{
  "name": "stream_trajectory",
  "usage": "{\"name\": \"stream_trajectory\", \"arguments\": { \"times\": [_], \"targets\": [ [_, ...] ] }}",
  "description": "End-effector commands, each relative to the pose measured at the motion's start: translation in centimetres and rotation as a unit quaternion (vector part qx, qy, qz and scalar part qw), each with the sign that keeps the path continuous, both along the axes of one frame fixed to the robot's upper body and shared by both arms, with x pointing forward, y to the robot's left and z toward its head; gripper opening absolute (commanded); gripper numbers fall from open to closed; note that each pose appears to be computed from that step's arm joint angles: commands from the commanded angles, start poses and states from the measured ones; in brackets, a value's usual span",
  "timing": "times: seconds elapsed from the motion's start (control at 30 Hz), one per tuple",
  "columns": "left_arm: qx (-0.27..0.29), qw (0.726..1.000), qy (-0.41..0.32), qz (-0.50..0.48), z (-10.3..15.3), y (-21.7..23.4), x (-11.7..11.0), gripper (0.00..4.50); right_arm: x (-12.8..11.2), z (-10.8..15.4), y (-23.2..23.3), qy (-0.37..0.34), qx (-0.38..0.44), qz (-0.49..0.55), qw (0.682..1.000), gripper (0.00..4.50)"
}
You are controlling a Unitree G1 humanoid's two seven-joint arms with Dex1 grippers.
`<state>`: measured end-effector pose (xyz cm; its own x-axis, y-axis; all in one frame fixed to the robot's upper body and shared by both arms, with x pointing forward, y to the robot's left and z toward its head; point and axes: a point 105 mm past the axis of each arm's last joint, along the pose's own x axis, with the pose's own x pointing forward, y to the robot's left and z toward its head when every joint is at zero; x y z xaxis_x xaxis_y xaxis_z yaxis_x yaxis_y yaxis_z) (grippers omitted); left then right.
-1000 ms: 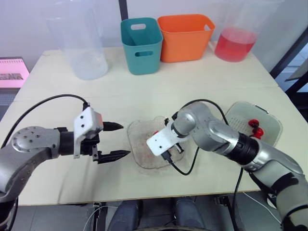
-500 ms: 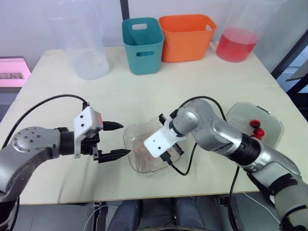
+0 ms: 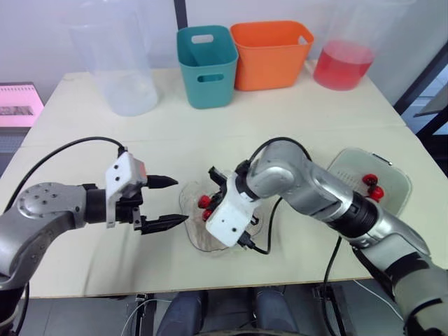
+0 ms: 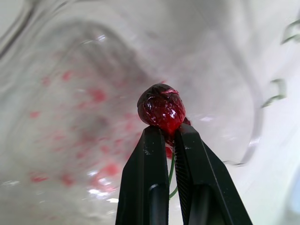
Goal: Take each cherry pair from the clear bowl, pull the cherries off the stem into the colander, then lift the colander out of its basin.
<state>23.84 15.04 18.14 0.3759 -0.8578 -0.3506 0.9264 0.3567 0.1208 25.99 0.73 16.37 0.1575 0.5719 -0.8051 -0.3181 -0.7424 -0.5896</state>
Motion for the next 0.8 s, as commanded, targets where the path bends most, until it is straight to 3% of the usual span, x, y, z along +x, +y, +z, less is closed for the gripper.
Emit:
{"name": "stream_trajectory", "arguments": {
  "times": [0.03, 0.1, 0.2, 0.3, 0.43, 0.53, 0.6, 0.7, 0.8],
  "targets": [
    [-0.001, 1.0, -0.02, -0.007, 1.0, -0.1, 0.0, 4.5, 0.9, -0.3, -0.2, -0.012, 0.015, 0.006, 1.0, 0.01],
    [0.0, 1.0, -0.02, -0.008, 1.0, -0.1, 0.0, 4.5, 1.3, -0.8, -0.6, -0.016, 0.009, 0.007, 1.0, 0.01],
    [0.003, 1.0, -0.017, -0.008, 1.0, 0.0, 0.0, 4.5, 2.1, -0.6, -1.0, -0.021, 0.018, -0.004, 1.0, 1.17],
    [0.01, 1.0, -0.013, -0.008, 0.8, 0.2, 0.0, 4.5, 2.9, 0.8, -1.8, -0.025, 0.039, -0.036, 0.998, 2.61],
    [0.018, 1.0, -0.009, -0.002, 0.8, 0.8, 0.0, 4.5, 3.3, 3.4, -3.4, 0.014, 0.09, -0.122, 0.988, 2.61],
    [0.031, 1.0, -0.004, 0.002, 0.7, 1.4, 0.0, 4.5, 3.0, 4.0, -4.8, 0.114, 0.133, -0.248, 0.953, 2.61],
    [0.044, 0.999, 0.0, -0.001, 0.5, 1.7, -0.2, 4.5, 1.8, 3.8, -4.8, 0.212, 0.164, -0.307, 0.913, 2.61],
    [0.066, 0.998, 0.003, -0.01, 0.5, 2.2, -0.4, 4.5, 0.2, 3.0, -4.7, 0.35, 0.182, -0.403, 0.826, 2.61],
    [0.074, 0.997, 0.0, -0.013, 0.6, 2.4, -0.4, 4.5, -0.7, 2.0, -4.3, 0.431, 0.182, -0.465, 0.752, 2.61]
  ]
}}
